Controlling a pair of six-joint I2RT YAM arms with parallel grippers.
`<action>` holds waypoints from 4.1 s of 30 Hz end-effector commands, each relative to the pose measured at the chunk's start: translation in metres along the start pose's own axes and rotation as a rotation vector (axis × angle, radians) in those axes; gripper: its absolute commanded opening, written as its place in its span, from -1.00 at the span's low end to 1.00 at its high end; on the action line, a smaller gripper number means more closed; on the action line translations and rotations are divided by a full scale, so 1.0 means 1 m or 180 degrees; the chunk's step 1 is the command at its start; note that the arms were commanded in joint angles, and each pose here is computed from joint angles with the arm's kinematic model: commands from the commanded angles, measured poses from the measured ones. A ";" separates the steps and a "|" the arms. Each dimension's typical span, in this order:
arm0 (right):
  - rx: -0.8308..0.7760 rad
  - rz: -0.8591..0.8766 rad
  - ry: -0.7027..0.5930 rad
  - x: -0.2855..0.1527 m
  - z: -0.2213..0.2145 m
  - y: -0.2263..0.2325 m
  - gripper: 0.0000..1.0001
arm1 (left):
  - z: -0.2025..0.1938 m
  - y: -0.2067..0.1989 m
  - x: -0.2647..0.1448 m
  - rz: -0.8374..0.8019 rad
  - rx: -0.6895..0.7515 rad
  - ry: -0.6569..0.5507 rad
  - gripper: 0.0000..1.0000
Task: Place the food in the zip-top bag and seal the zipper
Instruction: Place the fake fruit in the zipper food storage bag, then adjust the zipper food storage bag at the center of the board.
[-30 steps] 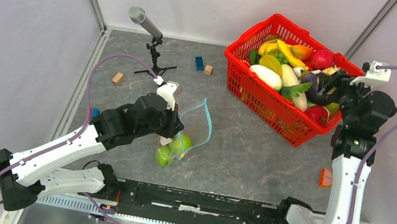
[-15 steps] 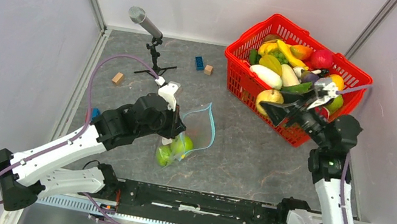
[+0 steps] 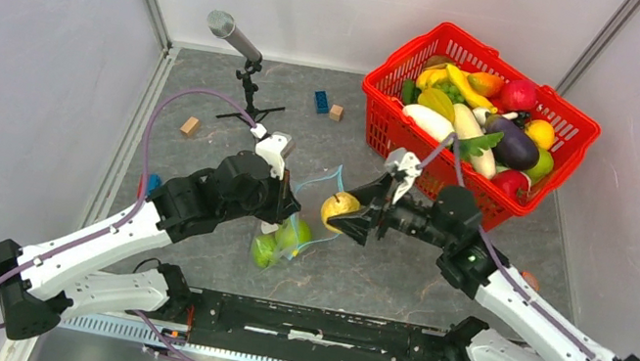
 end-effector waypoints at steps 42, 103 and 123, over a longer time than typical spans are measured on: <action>0.0569 -0.1194 0.0588 0.012 -0.082 -0.022 0.32 | 0.019 0.000 -0.015 0.0027 -0.0160 -0.0371 -0.95; 0.0019 -0.1580 0.0651 0.065 -0.011 -0.034 -0.57 | 0.054 -0.011 -0.082 -0.0086 0.0215 -0.0104 -0.96; -0.0608 -0.4068 -0.0785 -0.103 0.148 -0.088 0.69 | 0.009 0.012 -0.012 0.0240 0.0275 0.0382 -0.96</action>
Point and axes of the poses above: each gripper's point midway between its finger pads, its own x axis out along the fingers, its own y axis along the line the jaws close on, z = x × y, the point moved 6 cm from there along -x, back along the fingers, and after that the axes turned 1 degree about x, right-handed, at the moved point
